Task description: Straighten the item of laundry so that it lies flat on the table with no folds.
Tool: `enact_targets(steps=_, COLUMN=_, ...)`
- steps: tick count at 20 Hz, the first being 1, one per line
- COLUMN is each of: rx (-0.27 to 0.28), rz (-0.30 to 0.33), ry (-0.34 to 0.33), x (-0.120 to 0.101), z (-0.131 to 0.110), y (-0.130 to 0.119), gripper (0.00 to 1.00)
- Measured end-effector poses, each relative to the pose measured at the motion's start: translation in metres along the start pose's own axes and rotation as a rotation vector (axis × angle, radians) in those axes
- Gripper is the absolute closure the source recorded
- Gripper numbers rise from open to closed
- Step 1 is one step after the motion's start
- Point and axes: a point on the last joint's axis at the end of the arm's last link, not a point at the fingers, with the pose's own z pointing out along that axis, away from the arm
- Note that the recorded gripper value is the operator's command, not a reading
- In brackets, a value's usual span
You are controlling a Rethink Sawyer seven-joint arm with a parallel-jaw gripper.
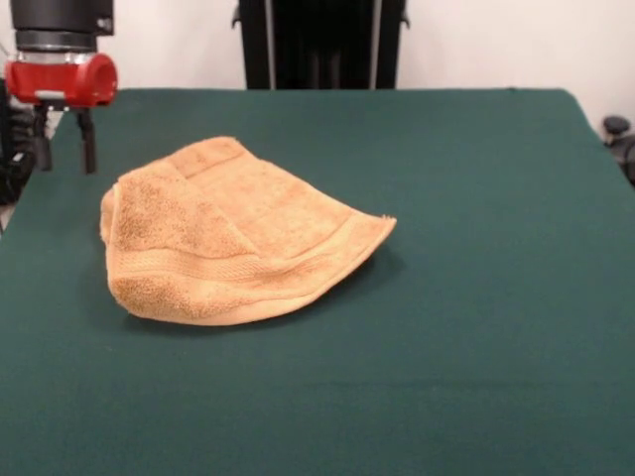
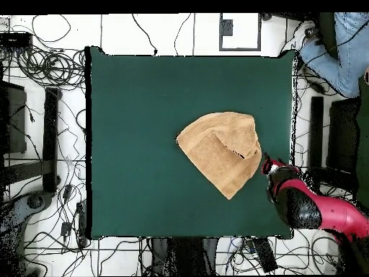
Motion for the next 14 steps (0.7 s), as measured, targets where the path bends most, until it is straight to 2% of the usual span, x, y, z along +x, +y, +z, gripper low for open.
enact_targets(steps=3, rx=0.006, rz=-0.008, ry=0.006, x=-0.005, z=0.001, y=-0.002, gripper=0.0)
enact_targets(steps=8, rx=-0.004, rz=-0.04, ry=-0.004, x=-0.013, z=0.003, y=0.007, gripper=0.0)
enact_targets(steps=14, rx=-0.056, rz=-0.023, ry=0.009, x=-0.006, z=0.016, y=0.026, gripper=0.0)
